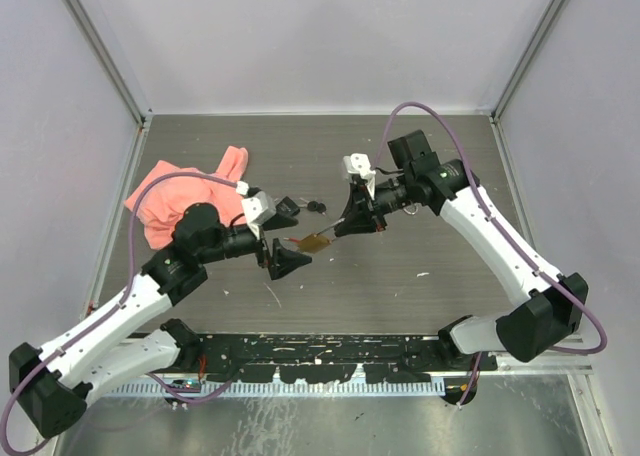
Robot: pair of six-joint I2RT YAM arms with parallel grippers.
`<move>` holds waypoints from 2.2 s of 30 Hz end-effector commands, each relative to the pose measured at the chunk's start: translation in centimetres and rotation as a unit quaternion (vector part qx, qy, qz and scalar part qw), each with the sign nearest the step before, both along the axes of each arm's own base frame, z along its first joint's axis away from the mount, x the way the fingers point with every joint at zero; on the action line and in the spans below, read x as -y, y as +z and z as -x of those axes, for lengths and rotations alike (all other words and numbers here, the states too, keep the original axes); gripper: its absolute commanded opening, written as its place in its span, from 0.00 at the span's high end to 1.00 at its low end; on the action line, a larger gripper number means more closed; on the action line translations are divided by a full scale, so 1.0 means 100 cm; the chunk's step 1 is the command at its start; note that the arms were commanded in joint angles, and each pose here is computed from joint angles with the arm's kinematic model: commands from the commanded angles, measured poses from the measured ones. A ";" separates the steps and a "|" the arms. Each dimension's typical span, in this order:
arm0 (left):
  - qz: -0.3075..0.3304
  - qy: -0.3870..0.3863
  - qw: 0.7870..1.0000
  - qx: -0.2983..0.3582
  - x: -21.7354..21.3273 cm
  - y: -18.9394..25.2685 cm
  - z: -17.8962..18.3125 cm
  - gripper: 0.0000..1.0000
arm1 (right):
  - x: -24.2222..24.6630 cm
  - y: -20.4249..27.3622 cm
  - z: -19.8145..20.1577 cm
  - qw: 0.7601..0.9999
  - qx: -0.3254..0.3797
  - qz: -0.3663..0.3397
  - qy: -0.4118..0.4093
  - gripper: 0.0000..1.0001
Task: Lock with the key
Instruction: Lock the lock.
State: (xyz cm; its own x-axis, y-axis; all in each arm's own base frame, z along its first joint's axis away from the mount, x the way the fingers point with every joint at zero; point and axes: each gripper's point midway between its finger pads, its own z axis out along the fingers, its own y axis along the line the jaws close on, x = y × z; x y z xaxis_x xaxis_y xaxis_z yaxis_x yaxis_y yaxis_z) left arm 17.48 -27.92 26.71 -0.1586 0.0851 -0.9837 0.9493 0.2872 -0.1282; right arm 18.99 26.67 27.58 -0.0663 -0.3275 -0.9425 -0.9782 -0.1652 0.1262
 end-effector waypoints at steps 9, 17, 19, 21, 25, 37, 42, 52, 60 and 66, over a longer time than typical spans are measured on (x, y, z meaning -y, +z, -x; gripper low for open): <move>0.065 0.003 0.994 0.089 0.019 -0.038 -0.005 0.06 | 0.018 -0.063 -0.002 0.983 0.072 0.167 -0.013 0.99; 0.033 -0.012 0.989 0.146 0.056 -0.077 -0.006 0.23 | 0.013 -0.089 -0.002 0.977 0.068 0.201 -0.015 0.99; 0.037 -0.006 0.990 0.135 0.060 -0.082 -0.010 0.27 | 0.012 -0.093 -0.002 0.975 0.073 0.207 -0.015 0.99; 0.033 -0.008 0.993 0.114 0.068 -0.094 -0.014 0.33 | 0.011 -0.096 -0.002 0.975 0.075 0.210 -0.018 0.99; 0.034 -0.025 0.996 0.083 0.080 -0.108 -0.013 0.44 | 0.011 -0.098 -0.003 0.974 0.075 0.211 -0.021 0.99; 0.063 -0.051 0.995 0.060 0.093 -0.118 -0.008 0.66 | 0.013 -0.101 0.000 0.975 0.077 0.206 -0.026 0.99; 0.053 -0.064 0.995 0.054 0.094 -0.131 -0.005 0.95 | 0.014 -0.102 0.000 0.975 0.077 0.207 -0.029 0.99; 0.036 -0.055 0.997 0.034 0.086 -0.147 -0.010 0.58 | 0.015 -0.105 0.001 0.975 0.077 0.207 -0.030 0.99; 0.025 -0.073 0.997 0.018 0.089 -0.160 -0.008 0.74 | 0.014 -0.109 0.002 0.975 0.071 0.208 -0.028 0.99; 0.032 -0.081 0.996 0.010 0.087 -0.165 -0.010 1.00 | 0.017 -0.118 0.002 0.974 0.069 0.213 -0.030 0.98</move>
